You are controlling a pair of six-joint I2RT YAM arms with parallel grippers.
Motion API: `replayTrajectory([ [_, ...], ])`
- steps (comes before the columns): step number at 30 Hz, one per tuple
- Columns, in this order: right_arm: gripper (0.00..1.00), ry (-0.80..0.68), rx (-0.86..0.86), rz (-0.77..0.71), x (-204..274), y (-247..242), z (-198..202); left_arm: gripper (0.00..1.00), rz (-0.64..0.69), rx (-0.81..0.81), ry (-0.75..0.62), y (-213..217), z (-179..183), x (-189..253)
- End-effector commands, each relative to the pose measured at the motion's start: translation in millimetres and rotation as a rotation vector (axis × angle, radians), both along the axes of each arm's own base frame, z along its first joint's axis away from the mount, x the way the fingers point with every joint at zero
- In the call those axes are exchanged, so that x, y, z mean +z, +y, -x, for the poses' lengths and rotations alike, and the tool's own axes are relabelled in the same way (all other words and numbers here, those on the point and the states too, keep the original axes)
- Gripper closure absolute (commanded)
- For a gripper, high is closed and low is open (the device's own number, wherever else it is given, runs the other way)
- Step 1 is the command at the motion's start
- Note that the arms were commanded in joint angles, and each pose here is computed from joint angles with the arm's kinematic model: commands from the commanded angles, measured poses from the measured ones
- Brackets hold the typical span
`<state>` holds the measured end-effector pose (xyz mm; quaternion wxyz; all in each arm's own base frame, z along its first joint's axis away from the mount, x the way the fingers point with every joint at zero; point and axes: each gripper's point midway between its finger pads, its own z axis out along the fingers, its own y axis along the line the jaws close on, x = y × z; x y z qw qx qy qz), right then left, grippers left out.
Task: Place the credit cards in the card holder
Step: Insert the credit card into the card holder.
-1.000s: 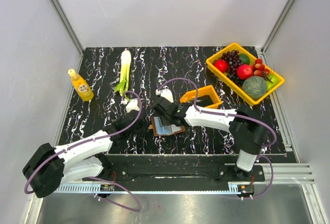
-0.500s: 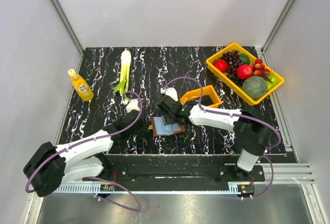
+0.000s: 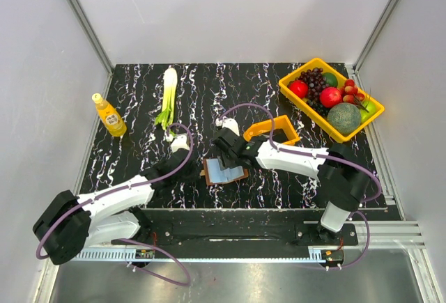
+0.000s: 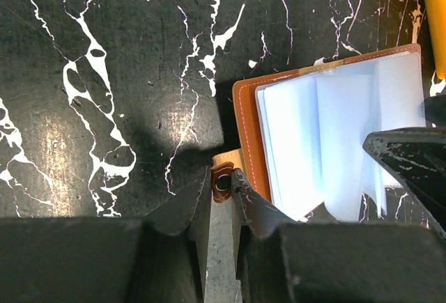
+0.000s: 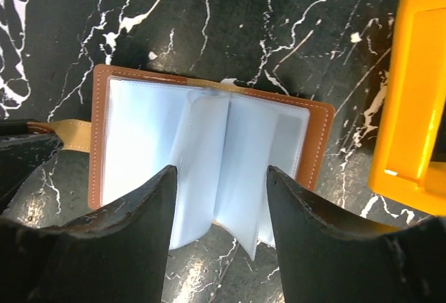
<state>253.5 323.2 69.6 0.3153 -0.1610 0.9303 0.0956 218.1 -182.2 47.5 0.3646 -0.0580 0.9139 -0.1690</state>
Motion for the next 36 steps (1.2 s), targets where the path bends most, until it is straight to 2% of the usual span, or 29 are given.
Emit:
replayTrajectory([
  [1,0.40,0.033,0.046,-0.066,5,23,0,1.00,0.012,0.004,-0.039,-5,-12,11],
  [7,0.39,0.109,0.054,-0.084,-22,36,5,1.00,0.014,0.010,-0.035,-3,-12,8],
  [20,0.37,0.117,0.135,-0.278,6,68,15,1.00,0.037,0.035,-0.013,-1,-14,0],
  [24,0.36,0.133,0.113,-0.238,-10,65,12,1.00,0.043,0.047,-0.009,1,-14,0],
  [28,0.40,0.154,0.092,-0.224,-22,64,12,1.00,0.045,0.071,-0.016,8,-12,3],
  [30,0.48,0.163,0.087,-0.223,-26,64,12,0.98,0.045,0.081,-0.026,12,-13,6],
  [34,0.53,0.176,0.100,-0.269,-26,69,12,0.91,0.048,0.087,-0.038,15,-13,11],
  [36,0.51,0.184,0.083,-0.269,-31,68,7,0.89,0.051,0.087,-0.039,15,-13,12],
])
